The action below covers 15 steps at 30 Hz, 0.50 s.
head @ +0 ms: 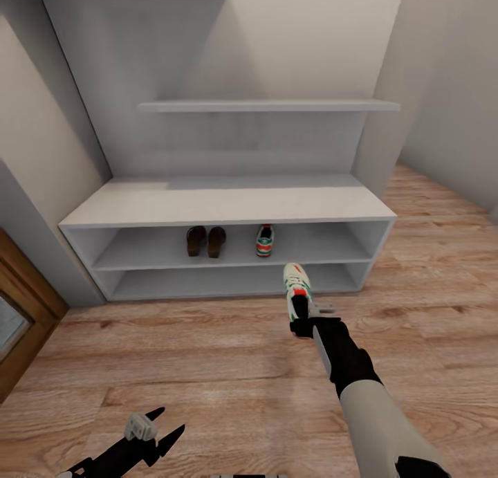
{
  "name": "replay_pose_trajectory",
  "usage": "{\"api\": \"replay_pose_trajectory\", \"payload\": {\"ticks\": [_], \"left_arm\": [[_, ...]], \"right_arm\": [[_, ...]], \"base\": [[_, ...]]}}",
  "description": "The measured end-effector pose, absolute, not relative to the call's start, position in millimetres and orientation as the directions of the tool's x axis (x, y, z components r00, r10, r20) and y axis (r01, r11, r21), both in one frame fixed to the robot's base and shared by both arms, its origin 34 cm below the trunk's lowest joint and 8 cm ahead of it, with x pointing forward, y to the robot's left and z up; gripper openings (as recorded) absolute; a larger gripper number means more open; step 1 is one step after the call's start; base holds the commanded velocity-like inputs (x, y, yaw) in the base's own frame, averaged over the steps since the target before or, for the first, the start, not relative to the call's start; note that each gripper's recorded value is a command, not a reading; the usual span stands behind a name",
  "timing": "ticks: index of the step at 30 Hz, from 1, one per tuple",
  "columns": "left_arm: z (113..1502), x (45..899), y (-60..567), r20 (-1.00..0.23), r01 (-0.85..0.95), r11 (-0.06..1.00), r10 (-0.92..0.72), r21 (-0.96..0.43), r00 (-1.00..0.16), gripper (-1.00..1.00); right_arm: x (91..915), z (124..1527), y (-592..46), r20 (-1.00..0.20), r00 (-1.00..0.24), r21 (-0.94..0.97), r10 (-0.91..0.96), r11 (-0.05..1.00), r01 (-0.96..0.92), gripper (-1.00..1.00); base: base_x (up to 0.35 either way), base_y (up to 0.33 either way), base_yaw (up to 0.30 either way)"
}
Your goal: Pick up the two gym shoes and the two sandals from the corridor floor and place them onto the hallstand (shoe rack) in the corridor, making sure they are on the rack and not on the floor. Arrange them so the two gym shoes are next to each other and the two sandals are next to each other.
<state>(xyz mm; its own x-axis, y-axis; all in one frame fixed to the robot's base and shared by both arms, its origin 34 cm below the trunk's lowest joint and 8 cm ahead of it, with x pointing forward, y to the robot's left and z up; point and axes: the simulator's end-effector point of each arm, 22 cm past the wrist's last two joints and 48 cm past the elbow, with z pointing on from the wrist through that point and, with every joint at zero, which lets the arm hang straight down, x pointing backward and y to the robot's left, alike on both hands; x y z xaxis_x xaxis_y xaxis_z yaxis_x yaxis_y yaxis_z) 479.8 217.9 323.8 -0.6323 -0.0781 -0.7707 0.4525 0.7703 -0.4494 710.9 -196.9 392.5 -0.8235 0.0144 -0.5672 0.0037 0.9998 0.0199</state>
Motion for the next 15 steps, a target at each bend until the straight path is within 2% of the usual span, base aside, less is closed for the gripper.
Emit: {"api": "replay_pose_trajectory", "payload": {"ticks": [9, 15], "left_arm": [[321.3, 478.3, 217.7, -0.767, 0.449, 0.771, -0.078, -0.452, -0.637, 1.0], [320.8, 478.5, 216.9, -0.766, 0.447, 0.773, -0.079, -0.451, -0.638, 1.0]], "right_arm": [[709.8, 388.9, -196.9, -0.562, -0.827, 0.02, 0.015, 1.0, 0.004, -1.0], [709.8, 389.2, -197.1, -0.562, -0.827, 0.019, 0.015, 1.0, 0.005, -1.0]], "base": [[0.109, 0.0, 0.056], [0.265, 0.0, 0.003]]}}
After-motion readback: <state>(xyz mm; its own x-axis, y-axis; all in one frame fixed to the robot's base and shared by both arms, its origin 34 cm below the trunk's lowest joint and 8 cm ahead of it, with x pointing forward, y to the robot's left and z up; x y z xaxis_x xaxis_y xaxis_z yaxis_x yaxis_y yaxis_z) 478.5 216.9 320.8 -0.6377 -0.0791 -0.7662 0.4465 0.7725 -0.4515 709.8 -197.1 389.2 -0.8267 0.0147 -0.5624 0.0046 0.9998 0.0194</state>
